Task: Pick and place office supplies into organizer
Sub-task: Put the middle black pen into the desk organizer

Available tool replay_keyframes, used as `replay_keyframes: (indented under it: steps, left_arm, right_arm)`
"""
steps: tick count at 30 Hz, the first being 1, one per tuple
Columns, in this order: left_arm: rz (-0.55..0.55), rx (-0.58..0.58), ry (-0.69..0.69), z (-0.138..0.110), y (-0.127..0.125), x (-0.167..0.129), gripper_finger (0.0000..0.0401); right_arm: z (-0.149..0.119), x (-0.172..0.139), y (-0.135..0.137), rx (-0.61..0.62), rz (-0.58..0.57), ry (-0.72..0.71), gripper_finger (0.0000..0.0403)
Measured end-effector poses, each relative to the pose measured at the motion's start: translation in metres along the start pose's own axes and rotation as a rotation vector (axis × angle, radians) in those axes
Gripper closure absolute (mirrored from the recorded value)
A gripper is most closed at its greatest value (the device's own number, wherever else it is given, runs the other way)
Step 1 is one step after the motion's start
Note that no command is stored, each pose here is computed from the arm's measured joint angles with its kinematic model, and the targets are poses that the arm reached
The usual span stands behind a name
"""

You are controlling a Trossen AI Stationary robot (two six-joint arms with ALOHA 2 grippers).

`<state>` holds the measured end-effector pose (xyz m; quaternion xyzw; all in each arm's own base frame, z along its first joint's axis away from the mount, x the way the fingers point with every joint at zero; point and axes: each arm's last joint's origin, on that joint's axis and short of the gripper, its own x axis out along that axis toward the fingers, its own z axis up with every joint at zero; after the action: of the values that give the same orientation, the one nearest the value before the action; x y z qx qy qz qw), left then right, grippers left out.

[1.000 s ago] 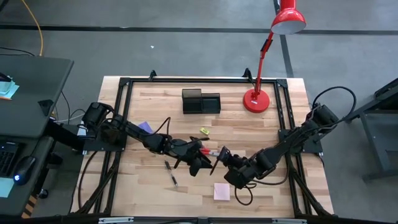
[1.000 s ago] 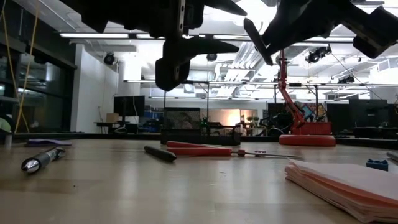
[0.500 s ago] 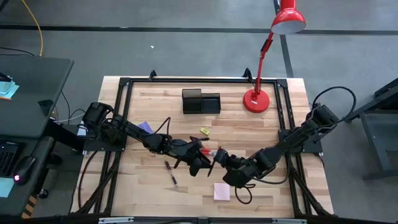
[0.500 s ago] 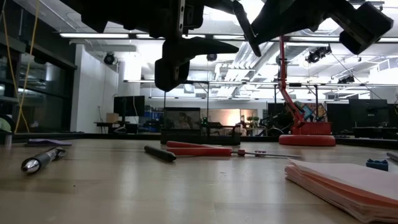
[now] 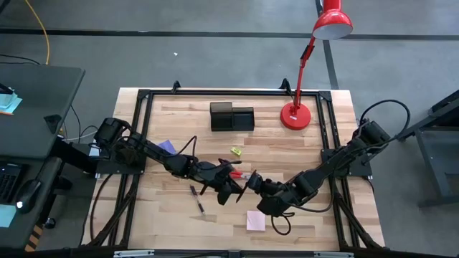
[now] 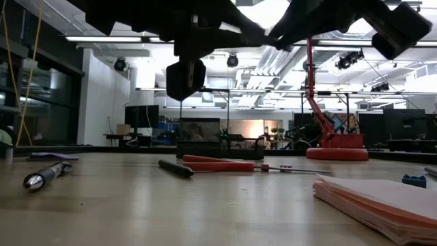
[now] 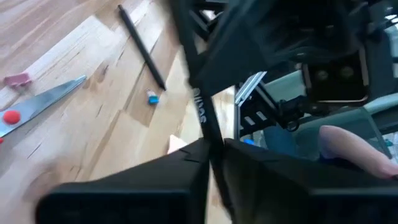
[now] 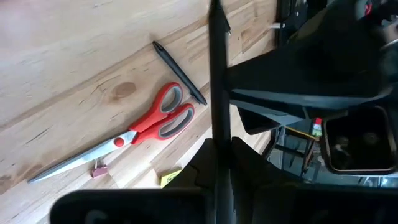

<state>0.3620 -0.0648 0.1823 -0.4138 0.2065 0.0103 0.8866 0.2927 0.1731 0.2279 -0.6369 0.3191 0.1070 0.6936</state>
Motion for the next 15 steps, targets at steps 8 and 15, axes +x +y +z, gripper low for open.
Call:
replay_keyframes:
  steps: [8,15]
  left_arm:
    - [0.013,0.0,-0.013,0.0005,0.0015,0.0004,0.031]
    - [0.009,0.027,-0.009,0.0001,0.0011,0.0004,0.0228]
  right_arm:
    - [0.0014,-0.0011,-0.005,0.037,-0.04,-0.002,0.0399]
    - [0.0,-0.0008,-0.0026,0.043,-0.023,0.013,0.0401]
